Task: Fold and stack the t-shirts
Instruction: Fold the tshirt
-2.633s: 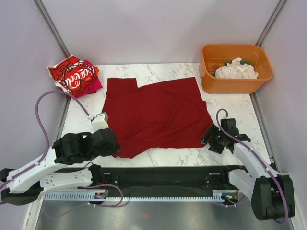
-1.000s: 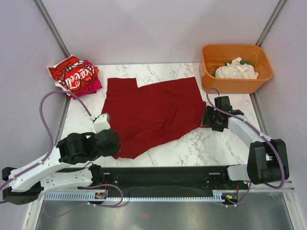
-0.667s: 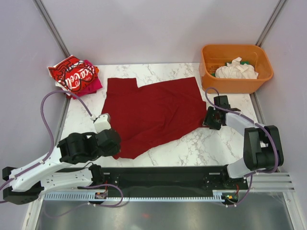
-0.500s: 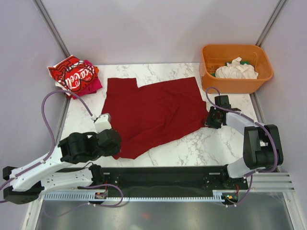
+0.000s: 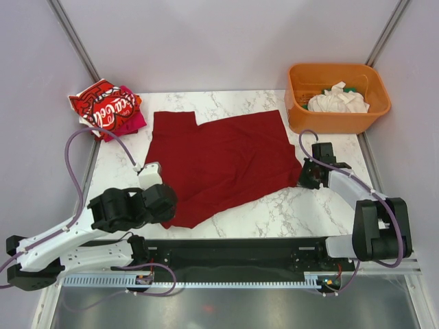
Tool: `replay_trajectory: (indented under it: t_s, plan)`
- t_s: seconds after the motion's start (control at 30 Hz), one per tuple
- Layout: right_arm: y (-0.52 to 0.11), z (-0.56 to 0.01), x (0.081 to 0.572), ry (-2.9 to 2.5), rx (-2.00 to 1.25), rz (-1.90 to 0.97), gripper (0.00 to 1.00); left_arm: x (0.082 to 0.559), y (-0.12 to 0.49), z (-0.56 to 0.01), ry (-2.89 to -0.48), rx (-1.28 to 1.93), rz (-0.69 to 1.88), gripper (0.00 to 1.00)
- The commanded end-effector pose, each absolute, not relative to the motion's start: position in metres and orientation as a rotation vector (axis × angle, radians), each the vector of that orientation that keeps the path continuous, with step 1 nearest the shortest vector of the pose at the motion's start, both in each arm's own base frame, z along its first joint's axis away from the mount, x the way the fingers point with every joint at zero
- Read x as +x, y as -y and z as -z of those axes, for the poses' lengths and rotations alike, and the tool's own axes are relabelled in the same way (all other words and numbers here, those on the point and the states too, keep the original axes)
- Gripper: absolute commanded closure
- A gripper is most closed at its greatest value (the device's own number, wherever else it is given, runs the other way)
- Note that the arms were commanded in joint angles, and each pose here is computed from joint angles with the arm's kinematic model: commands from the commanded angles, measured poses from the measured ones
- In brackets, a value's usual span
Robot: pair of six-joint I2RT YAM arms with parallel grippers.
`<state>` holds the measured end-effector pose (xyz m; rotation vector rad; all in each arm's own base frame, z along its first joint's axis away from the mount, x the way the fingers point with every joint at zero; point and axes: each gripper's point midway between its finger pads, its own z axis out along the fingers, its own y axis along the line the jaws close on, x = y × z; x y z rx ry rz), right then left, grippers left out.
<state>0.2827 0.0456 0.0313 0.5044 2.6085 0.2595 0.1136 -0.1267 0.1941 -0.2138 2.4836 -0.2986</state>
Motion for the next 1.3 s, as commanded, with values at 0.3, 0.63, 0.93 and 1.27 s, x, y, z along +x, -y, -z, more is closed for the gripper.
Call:
replay_trajectory:
  t_s: [0.3, 0.63, 0.93, 1.27]
  plan:
    - [-0.057, -0.065, 0.275, -2.523, 0.552, -0.403, 1.0, 0.117, 0.13, -0.21, -2.444, -0.229, 0.372, 0.98]
    - [-0.072, -0.163, 0.249, -2.323, 0.524, -0.576, 1.0, 0.091, 0.12, -0.211, -2.515, -0.279, 0.491, 0.98]
    - [-0.059, -0.185, 0.212, -2.238, 0.568, -0.518, 1.0, 0.065, 0.121, -0.194, -2.616, -0.33, 0.605, 0.98]
    - [-0.042, -0.185, 0.194, -2.147, 0.694, -0.448, 1.0, 0.05, 0.104, -0.177, -2.649, -0.404, 0.626, 0.98]
